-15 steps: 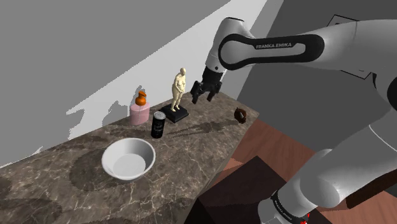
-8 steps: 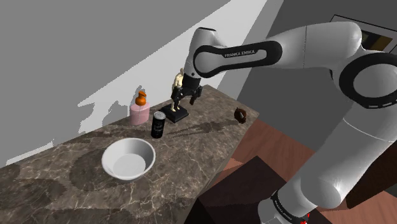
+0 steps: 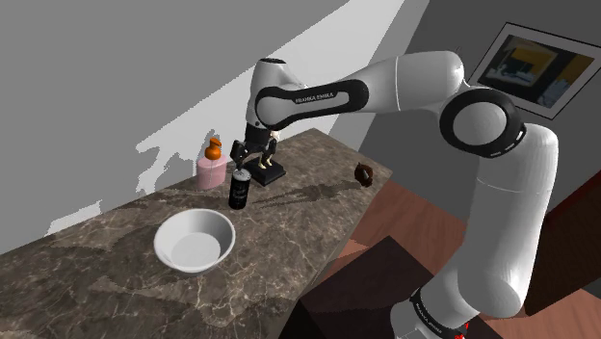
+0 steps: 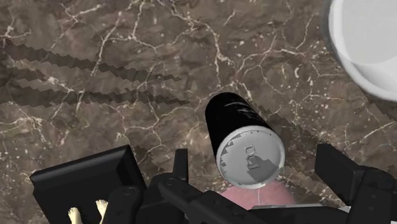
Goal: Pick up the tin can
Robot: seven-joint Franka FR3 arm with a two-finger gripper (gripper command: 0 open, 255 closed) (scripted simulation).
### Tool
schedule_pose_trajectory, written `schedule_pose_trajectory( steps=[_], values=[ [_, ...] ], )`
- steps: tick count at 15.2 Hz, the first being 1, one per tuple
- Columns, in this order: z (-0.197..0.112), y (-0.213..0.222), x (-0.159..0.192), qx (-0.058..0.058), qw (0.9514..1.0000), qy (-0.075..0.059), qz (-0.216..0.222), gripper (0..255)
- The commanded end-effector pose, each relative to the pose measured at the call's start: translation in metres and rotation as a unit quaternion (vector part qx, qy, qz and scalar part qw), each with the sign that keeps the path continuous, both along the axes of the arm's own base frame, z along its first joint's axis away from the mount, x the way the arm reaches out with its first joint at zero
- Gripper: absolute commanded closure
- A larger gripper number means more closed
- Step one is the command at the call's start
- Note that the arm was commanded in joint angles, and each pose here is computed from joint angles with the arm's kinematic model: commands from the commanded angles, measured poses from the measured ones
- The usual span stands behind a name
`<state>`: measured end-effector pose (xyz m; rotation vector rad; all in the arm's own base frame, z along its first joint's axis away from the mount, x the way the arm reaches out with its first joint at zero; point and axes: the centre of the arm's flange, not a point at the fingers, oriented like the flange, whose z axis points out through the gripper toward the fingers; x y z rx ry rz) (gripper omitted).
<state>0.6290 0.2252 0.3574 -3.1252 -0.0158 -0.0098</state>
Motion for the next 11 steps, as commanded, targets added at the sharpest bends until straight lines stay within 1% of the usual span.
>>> schedule_pose_trajectory(
  steps=[1,2,3,10,11],
  values=[
    [-0.017,0.009,0.019,-0.002,1.0000,0.002,0.000,0],
    [-0.026,0.015,0.028,-0.003,1.0000,0.003,0.000,0],
    [-0.026,0.015,0.028,-0.003,1.0000,0.003,0.000,0],
    [-0.066,0.015,0.028,-0.003,1.0000,0.003,0.000,0],
    [-0.066,0.015,0.028,-0.003,1.0000,0.003,0.000,0]
  ],
)
